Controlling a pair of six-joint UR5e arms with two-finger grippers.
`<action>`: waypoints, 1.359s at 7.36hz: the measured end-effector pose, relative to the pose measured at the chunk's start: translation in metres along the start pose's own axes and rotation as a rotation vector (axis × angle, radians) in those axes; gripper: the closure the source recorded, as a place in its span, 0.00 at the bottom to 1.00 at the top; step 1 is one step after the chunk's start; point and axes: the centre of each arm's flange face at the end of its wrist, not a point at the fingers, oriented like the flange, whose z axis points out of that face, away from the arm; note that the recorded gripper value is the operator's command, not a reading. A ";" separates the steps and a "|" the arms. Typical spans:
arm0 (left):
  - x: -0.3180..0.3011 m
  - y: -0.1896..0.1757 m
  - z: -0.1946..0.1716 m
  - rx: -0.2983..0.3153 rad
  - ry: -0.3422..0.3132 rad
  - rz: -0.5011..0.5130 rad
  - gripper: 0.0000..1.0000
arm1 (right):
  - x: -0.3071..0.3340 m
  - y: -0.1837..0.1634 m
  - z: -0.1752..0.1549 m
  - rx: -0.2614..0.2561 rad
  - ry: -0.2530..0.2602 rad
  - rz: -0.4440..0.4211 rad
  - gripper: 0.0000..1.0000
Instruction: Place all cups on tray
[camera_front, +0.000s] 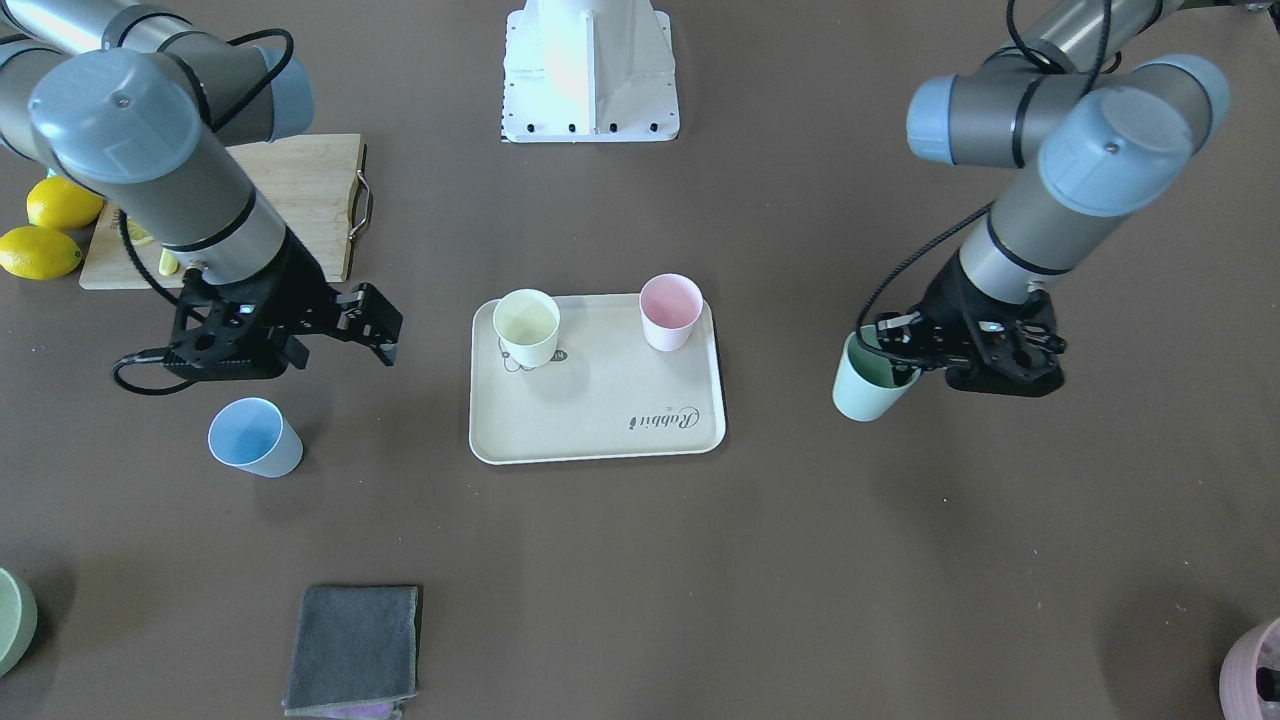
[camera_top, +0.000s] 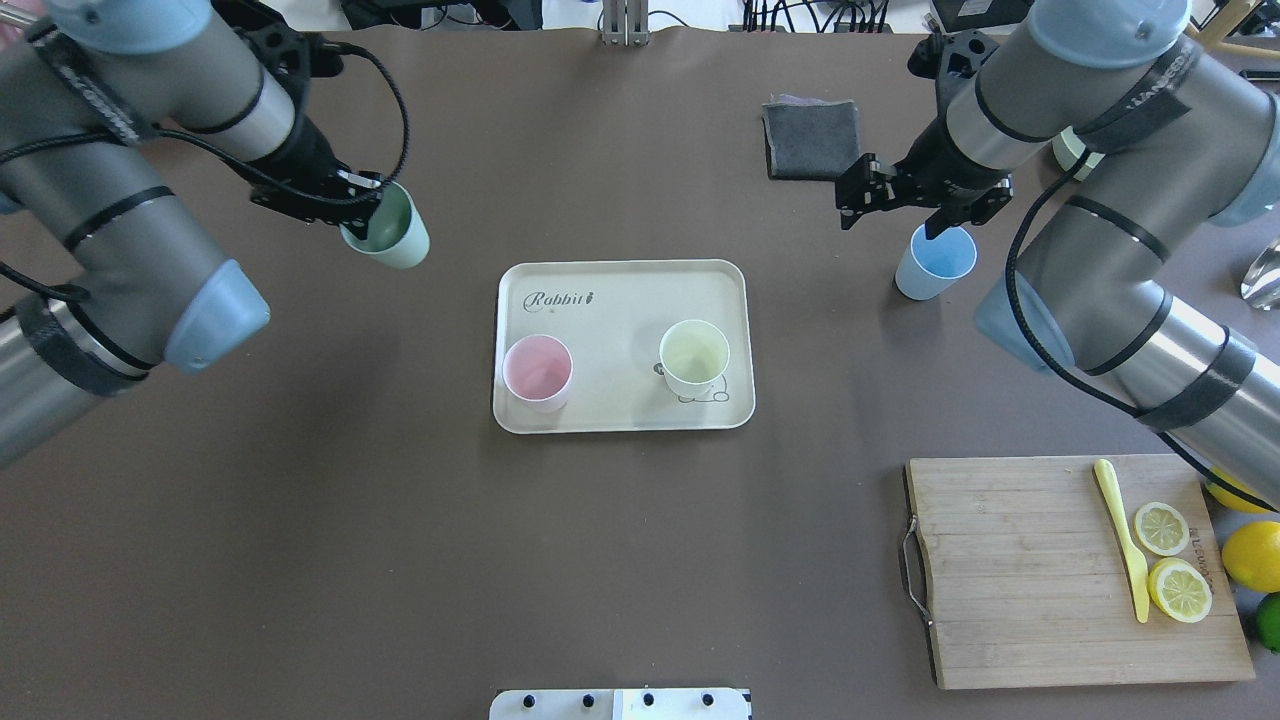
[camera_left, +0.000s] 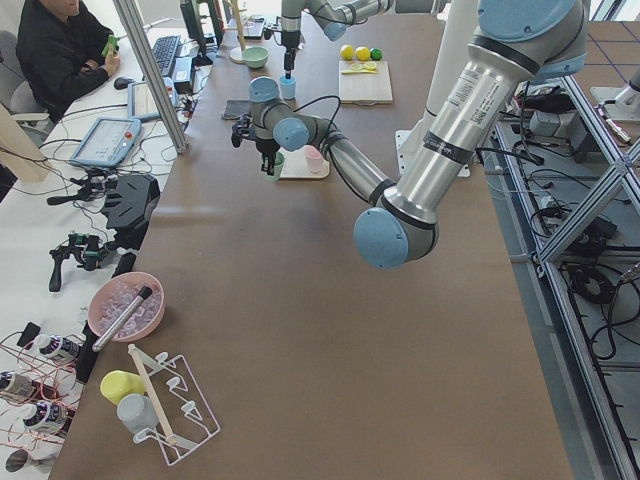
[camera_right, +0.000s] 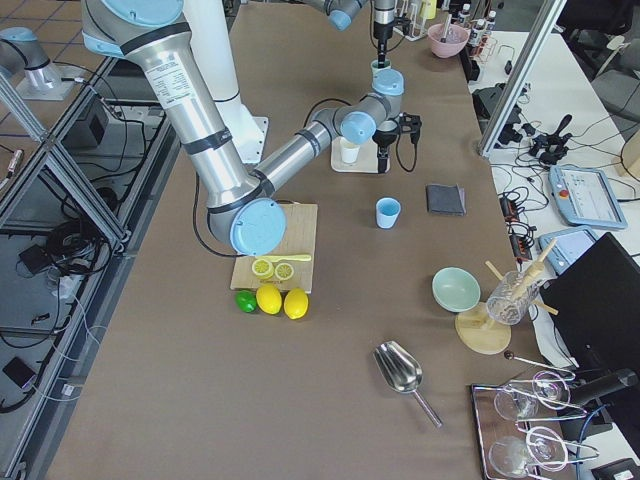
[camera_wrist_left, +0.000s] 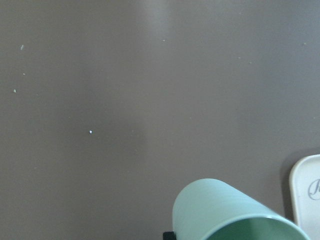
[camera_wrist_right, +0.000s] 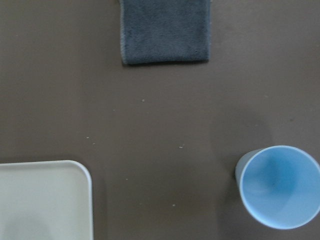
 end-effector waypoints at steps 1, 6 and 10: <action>0.043 0.009 0.017 0.008 -0.011 -0.021 1.00 | 0.024 -0.016 -0.004 -0.004 0.033 -0.013 0.00; 0.120 0.038 0.079 0.024 -0.063 -0.031 1.00 | 0.101 -0.061 0.042 -0.035 0.113 -0.049 0.00; 0.130 0.031 0.096 0.026 -0.057 -0.022 0.02 | 0.118 -0.058 0.052 -0.044 0.119 -0.041 0.00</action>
